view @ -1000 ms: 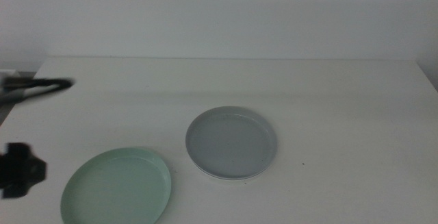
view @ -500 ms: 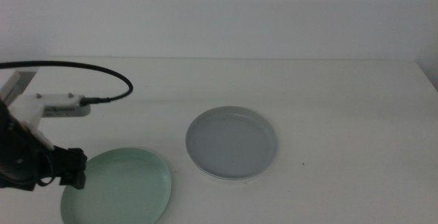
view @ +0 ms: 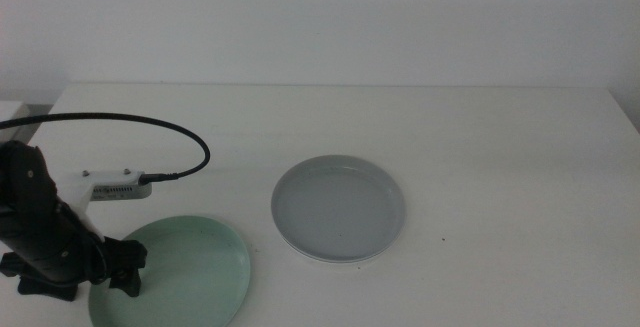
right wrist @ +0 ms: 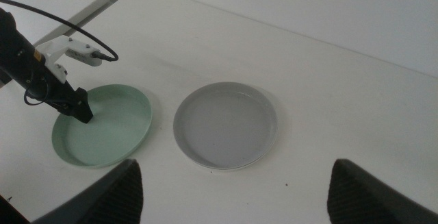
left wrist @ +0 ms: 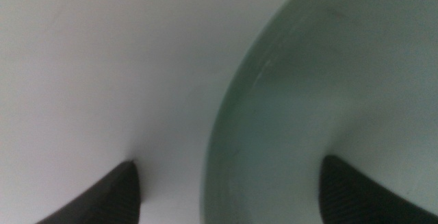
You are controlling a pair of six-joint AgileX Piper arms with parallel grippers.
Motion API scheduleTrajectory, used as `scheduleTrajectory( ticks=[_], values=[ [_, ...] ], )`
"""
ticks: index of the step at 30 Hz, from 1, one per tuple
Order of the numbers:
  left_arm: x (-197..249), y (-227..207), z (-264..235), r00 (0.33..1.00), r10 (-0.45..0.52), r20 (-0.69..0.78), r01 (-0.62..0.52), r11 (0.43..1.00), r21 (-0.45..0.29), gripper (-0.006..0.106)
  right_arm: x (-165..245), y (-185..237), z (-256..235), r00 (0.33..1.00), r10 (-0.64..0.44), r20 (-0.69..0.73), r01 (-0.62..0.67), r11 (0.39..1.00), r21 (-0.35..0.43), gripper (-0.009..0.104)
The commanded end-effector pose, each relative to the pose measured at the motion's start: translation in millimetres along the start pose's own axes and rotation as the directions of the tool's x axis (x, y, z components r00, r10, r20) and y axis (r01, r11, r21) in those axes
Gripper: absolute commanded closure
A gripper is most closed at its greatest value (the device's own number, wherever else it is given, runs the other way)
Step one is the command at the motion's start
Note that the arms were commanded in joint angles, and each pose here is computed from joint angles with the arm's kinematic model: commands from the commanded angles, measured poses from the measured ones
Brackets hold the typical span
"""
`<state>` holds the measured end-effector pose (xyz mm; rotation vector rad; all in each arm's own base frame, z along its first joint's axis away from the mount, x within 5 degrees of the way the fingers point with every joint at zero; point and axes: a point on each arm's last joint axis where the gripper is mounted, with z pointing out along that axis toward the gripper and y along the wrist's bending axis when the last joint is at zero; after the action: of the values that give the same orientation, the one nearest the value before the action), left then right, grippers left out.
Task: Stack the three bowls on top of each other.
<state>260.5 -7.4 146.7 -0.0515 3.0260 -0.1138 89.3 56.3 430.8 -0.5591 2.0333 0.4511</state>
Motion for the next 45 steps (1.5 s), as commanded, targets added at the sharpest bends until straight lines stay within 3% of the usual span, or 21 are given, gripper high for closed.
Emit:
scheduleTrajectory(
  ticks=[1, 5, 13, 19, 24, 33, 41, 45],
  values=[
    [2.9, 0.8, 7.2, 1.0, -0.025, 0.015, 0.025, 1.0, 0.009, 0.017, 0.2, -0.2, -0.8, 1.0, -0.007, 0.007, 0.007, 1.0, 0.004, 0.002],
    [3.2, 1.0, 8.7, 1.0, -0.028, 0.012, 0.028, 1.0, 0.008, 0.035, 0.0, -0.3, -0.8, 1.0, -0.007, 0.009, 0.007, 1.0, 0.005, 0.002],
    [3.8, 1.6, -3.5, 0.999, -0.019, -0.028, 0.019, 1.0, 0.01, 0.103, 0.0, -0.3, -0.8, 1.0, -0.007, 0.009, 0.007, 1.0, 0.005, 0.002],
    [-10.4, -7.4, -92.1, 0.989, -0.053, 0.137, 0.044, 0.997, 0.066, 0.102, -0.1, -0.2, -0.8, 1.0, -0.006, 0.01, 0.006, 1.0, 0.004, 0.002],
    [-42.0, -42.2, -145.4, 0.96, 0.013, 0.279, -0.058, 0.986, 0.153, 0.102, -0.2, -0.2, -0.8, 1.0, -0.006, 0.012, 0.006, 1.0, 0.004, 0.002],
    [-113.0, -138.8, -101.2, 0.941, 0.206, 0.268, -0.262, 0.946, 0.19, 0.102, -0.2, -0.2, -0.8, 1.0, -0.006, 0.012, 0.006, 1.0, 0.004, 0.002],
    [-139.7, -170.2, -48.8, 0.96, 0.236, 0.154, -0.27, 0.924, 0.27, 0.102, -0.2, -0.2, -0.8, 1.0, -0.006, 0.012, 0.006, 1.0, 0.004, 0.002],
    [-141.1, -170.9, -31.7, 0.966, 0.231, 0.115, -0.254, 0.927, 0.275, 0.102, -0.2, -0.2, -0.8, 1.0, -0.006, 0.012, 0.006, 1.0, 0.004, 0.002]
  ],
)
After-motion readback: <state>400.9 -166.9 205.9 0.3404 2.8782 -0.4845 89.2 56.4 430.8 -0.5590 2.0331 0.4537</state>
